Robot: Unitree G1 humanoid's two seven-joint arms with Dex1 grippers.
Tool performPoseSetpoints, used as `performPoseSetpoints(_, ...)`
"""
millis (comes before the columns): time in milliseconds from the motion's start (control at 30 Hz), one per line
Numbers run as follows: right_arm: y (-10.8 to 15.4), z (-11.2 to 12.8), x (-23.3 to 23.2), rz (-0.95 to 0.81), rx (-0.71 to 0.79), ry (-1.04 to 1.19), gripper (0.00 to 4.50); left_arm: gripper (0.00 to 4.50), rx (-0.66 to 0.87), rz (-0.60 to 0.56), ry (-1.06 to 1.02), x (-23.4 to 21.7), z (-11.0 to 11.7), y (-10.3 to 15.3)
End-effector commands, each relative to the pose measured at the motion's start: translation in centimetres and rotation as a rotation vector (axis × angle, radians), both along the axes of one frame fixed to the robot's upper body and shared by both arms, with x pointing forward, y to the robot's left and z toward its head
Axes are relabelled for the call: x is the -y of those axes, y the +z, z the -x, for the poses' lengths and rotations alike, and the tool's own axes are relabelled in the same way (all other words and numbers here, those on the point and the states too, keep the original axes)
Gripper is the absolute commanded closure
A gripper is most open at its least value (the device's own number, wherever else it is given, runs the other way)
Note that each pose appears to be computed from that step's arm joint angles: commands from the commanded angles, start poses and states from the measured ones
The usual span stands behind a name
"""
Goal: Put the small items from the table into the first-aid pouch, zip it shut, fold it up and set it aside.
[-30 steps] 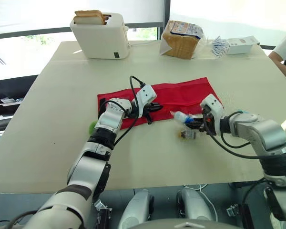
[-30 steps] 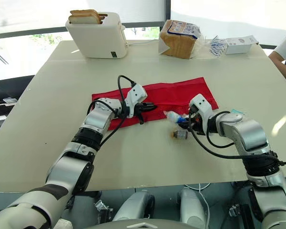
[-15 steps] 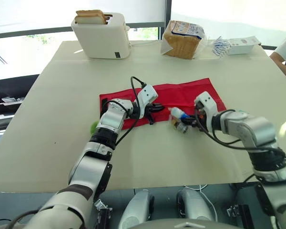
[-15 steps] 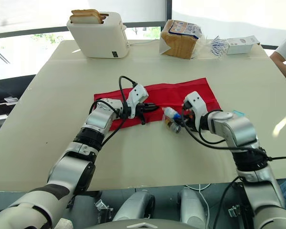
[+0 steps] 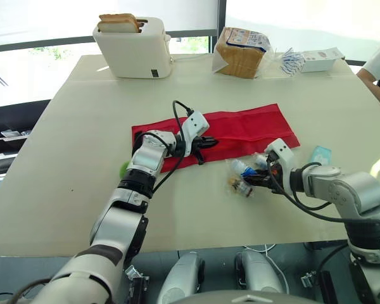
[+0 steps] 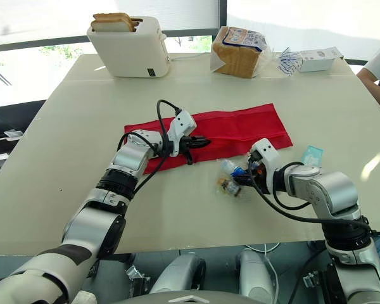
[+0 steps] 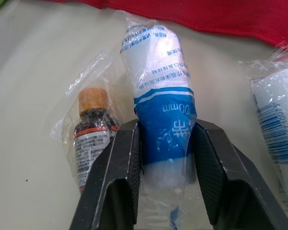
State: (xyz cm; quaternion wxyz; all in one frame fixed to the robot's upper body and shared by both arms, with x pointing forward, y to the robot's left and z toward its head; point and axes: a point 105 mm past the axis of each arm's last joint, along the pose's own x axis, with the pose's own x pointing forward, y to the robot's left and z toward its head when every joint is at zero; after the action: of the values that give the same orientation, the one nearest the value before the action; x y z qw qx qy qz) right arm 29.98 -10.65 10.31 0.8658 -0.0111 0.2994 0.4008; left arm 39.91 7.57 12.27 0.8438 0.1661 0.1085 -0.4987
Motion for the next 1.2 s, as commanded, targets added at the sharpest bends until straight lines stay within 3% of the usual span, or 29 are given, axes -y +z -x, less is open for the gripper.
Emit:
performPoseSetpoints(33,2.1,-1.7,-0.1,-0.059,0.076,-0.039,3.11,4.50,0.055,0.025,-0.021,0.5,0.0,1.8)
performPoseSetpoints(433,2.5,-2.5,0.2,-0.063,0.060,0.013,3.11,4.50,0.053,0.026,-0.024,0.7,0.1,1.9)
performPoseSetpoints(533,2.1,-1.8,0.3,-0.039,0.042,0.061,2.25,4.50,0.052,0.027,-0.025,0.8,0.1,1.8)
performPoseSetpoints(600,1.7,-1.9,0.6,-0.027,0.044,0.046,1.42,4.50,0.051,0.027,-0.024,0.8,0.1,1.8)
performPoseSetpoints(1200,2.5,-4.8,0.2,-0.152,0.002,-0.041,1.42,4.50,0.039,0.032,-0.026,0.9,0.3,1.5)
